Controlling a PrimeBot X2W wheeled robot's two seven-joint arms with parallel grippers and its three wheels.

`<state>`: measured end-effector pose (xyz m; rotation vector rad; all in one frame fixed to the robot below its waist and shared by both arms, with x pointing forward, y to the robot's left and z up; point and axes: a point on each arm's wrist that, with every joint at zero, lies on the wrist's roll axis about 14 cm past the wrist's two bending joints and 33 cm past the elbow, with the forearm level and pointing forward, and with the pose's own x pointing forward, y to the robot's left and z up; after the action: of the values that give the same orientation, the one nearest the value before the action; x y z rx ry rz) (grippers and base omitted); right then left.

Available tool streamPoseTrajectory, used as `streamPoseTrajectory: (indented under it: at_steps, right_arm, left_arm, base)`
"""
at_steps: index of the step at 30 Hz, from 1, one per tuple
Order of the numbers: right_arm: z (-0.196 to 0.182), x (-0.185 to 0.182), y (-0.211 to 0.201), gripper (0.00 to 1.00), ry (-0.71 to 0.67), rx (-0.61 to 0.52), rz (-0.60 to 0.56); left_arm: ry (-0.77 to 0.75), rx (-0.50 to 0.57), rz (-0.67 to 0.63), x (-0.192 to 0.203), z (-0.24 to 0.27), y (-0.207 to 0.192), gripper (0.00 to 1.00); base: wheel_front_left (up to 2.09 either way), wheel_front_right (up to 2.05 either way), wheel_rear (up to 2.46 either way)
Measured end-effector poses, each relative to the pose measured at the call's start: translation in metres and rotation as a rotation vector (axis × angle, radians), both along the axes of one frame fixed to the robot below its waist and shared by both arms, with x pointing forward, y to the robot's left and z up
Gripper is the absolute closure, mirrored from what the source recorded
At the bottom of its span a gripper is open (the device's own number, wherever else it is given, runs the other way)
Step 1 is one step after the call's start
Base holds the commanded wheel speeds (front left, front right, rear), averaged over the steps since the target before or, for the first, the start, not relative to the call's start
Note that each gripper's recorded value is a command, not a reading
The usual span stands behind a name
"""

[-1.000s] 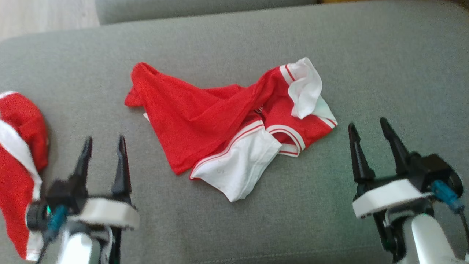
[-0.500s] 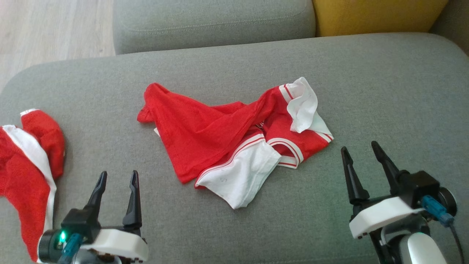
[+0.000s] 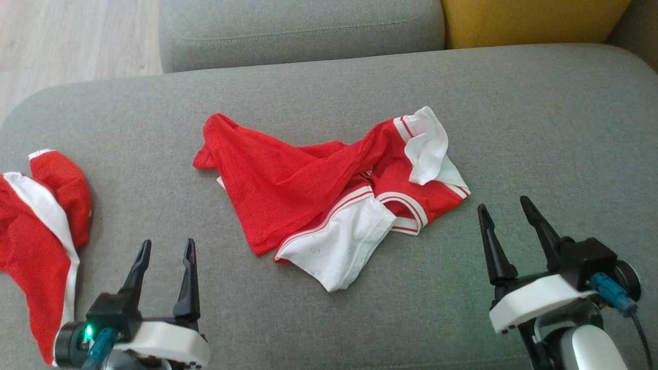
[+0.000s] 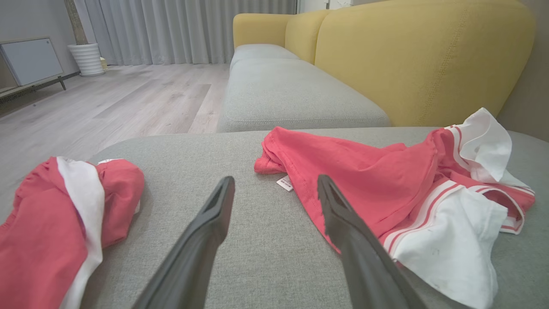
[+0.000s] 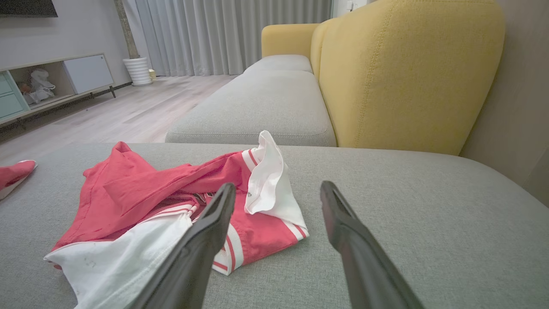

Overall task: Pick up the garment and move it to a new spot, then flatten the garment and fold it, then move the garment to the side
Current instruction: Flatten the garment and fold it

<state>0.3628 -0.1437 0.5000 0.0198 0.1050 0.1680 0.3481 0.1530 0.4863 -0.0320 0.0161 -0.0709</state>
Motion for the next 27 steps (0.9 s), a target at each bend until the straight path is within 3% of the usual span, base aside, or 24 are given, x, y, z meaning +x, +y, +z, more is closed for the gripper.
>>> streamPoseTrajectory:
  at_steps: [11,20,27]
  right_arm:
    - [-0.027,0.009,0.008,0.0,0.082,-0.005,0.024]
    - [-0.052,0.058,0.04,0.0,0.145,-0.058,0.128]
    - [-0.091,0.088,0.054,0.0,0.249,-0.107,0.179]
  left_arm:
    - [0.012,-0.004,-0.005,0.008,-0.004,-0.003,0.0]
    - [0.001,-0.02,-0.022,0.033,-0.005,-0.007,0.0]
    - [0.022,-0.032,-0.02,0.049,-0.016,-0.007,0.0]
  base:
    - [0.0,0.0,0.0]
    - [0.0,0.0,0.0]
    - [0.0,0.0,0.0]
